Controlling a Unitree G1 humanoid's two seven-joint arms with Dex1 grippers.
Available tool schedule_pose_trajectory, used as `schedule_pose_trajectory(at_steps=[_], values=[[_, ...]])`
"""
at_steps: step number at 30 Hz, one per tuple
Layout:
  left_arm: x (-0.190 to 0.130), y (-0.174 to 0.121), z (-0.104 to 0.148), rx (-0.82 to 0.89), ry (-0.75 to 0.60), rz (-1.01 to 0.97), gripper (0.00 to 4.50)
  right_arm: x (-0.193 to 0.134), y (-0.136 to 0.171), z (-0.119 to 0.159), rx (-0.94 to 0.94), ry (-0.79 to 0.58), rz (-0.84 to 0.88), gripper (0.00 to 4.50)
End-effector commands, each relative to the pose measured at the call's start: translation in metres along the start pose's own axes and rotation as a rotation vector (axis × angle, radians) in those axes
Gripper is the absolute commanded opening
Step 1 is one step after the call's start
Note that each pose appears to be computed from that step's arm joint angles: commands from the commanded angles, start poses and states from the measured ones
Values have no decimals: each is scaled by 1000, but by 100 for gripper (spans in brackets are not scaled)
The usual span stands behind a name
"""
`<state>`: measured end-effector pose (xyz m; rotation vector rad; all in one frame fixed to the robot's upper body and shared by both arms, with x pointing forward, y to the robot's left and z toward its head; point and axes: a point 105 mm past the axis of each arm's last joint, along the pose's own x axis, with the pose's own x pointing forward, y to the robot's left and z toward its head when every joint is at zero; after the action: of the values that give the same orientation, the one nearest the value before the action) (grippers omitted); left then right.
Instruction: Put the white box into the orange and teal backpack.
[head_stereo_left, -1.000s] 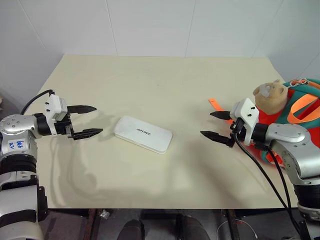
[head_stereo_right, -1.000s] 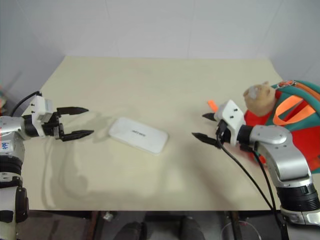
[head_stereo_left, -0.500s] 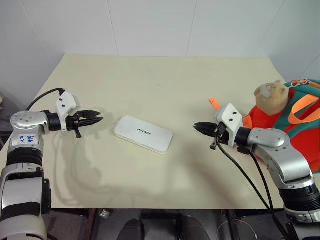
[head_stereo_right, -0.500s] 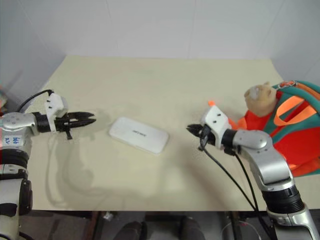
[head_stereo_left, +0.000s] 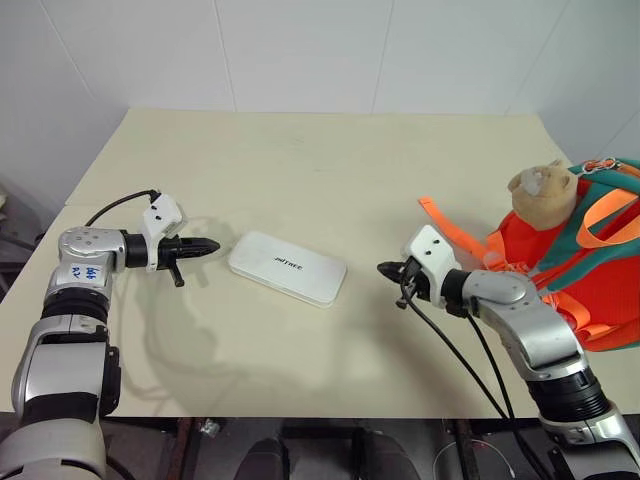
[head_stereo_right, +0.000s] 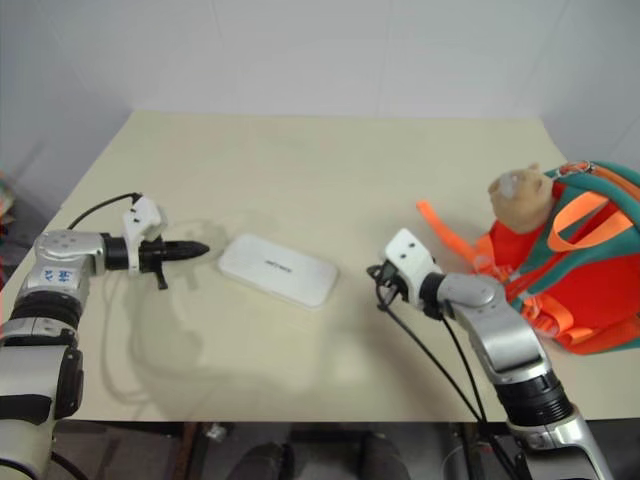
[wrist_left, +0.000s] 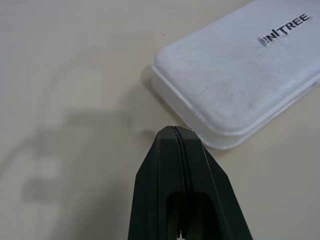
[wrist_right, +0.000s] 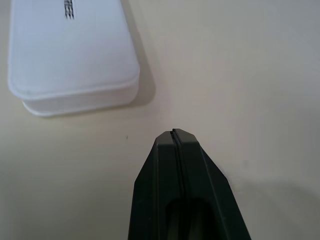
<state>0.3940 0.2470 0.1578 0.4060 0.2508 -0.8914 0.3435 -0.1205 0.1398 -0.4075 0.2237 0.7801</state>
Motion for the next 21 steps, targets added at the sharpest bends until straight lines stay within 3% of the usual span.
schedule_pose_trajectory(at_steps=[1,9,16,21], values=[[5,4,3,-16,13,20,0,8,0,0,6,27,-19,12],[24,-2,3,-36,9,5,0,32,18,-5,19,57,12,12],[33,-9,-1,-57,25,-25,0,40,39,22,-2,-10,106,12],[40,-17,0,-50,23,-78,0,41,48,27,-17,-20,141,12]])
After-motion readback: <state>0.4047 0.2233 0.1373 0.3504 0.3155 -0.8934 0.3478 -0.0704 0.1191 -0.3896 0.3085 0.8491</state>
